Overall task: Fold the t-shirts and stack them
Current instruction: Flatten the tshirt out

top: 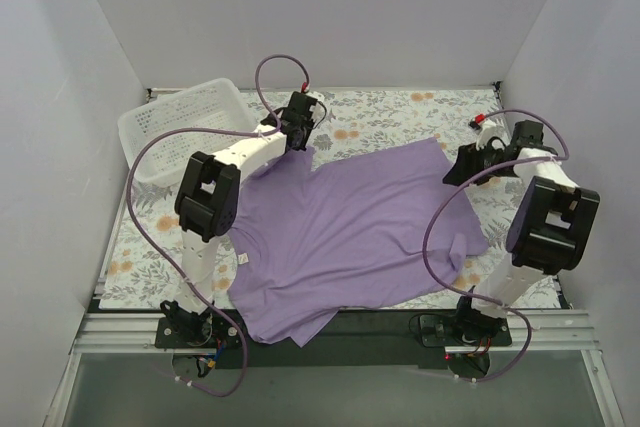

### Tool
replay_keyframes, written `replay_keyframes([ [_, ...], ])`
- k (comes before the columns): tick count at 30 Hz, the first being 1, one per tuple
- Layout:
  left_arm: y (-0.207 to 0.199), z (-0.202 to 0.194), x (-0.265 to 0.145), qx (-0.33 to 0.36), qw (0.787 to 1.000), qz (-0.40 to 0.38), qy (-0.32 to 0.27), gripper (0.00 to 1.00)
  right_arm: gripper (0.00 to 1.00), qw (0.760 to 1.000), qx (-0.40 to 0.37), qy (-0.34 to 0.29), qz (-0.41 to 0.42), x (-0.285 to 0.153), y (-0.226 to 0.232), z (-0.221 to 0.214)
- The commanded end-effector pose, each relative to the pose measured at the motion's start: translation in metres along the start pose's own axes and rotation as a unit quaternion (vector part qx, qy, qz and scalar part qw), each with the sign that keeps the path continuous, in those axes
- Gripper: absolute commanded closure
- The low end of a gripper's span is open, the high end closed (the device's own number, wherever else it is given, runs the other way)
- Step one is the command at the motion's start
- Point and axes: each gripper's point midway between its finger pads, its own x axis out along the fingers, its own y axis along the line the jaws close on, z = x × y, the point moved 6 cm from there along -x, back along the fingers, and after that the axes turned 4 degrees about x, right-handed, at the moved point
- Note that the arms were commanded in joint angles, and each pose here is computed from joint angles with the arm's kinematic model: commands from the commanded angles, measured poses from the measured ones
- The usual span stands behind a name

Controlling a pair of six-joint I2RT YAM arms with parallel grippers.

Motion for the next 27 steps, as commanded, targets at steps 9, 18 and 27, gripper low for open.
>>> replay_keyframes([
  [9, 0.011, 0.032, -0.03, -0.027, 0.998, -0.004, -0.062, 1.0, 0.41, 0.995, 0.088, -0.045, -0.025, 0.039, -0.069, 0.077],
  [18, 0.01, 0.035, -0.031, -0.03, 0.997, -0.006, -0.065, 1.0, 0.42, 0.994, 0.101, -0.036, -0.008, 0.086, -0.092, 0.095],
  [27, 0.01, 0.041, -0.032, -0.042, 0.997, -0.012, -0.068, 1.0, 0.42, 0.994, 0.104, -0.026, -0.007, 0.116, -0.103, 0.099],
])
